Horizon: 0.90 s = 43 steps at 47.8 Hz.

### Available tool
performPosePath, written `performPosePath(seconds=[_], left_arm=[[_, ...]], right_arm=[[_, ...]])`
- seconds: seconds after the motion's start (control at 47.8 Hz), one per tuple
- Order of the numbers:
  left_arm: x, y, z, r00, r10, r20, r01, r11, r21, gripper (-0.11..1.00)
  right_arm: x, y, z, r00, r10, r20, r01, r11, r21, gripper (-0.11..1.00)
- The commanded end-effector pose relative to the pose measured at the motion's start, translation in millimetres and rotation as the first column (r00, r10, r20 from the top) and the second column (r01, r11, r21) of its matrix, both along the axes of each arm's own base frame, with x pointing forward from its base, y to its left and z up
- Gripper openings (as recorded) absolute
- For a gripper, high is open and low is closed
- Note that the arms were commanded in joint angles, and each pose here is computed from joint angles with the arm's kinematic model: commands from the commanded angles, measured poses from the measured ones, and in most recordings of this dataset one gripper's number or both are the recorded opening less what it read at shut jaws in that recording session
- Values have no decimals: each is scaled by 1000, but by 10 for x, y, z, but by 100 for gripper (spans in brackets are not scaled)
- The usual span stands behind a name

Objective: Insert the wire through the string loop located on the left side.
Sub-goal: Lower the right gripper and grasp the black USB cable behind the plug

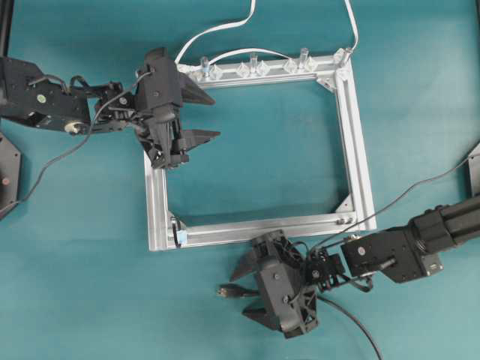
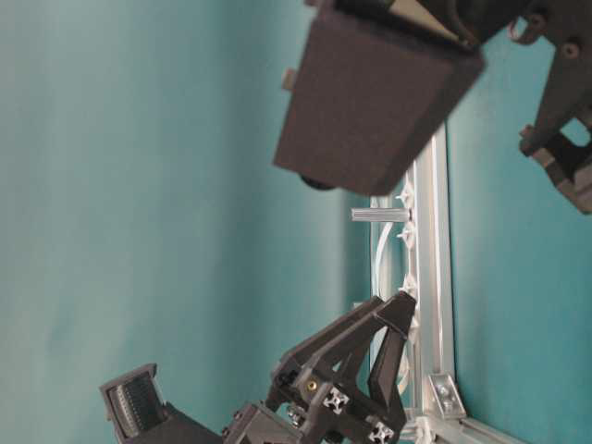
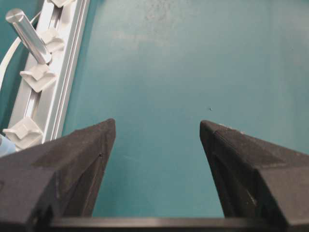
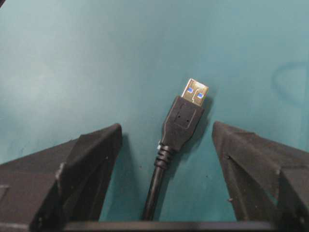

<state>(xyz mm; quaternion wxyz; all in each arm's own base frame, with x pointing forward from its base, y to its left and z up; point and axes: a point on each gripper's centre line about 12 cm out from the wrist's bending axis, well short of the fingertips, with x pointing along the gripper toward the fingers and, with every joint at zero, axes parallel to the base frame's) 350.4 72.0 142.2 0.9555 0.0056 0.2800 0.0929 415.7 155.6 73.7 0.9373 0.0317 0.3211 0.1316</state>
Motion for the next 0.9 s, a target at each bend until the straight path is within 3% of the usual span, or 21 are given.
performPosePath(seconds=[0.0,0.084,0.314,0.879], left_arm=[[24,-2,127,999,-5,38,5,1000,13,76],[25,-7,127,999,-6,38,6,1000,11,76],[25,-7,127,999,-5,39,5,1000,10,76],[30,-17,130,999,-8,39,8,1000,10,76]], right_arm=[[36,29,91,1000,3,14,-3,1000,6,82],[22,26,69,1000,5,-11,-5,1000,-2,76],[-16,17,20,998,5,-66,-6,1000,-16,21],[3,26,73,998,2,-65,-3,1000,-10,19]])
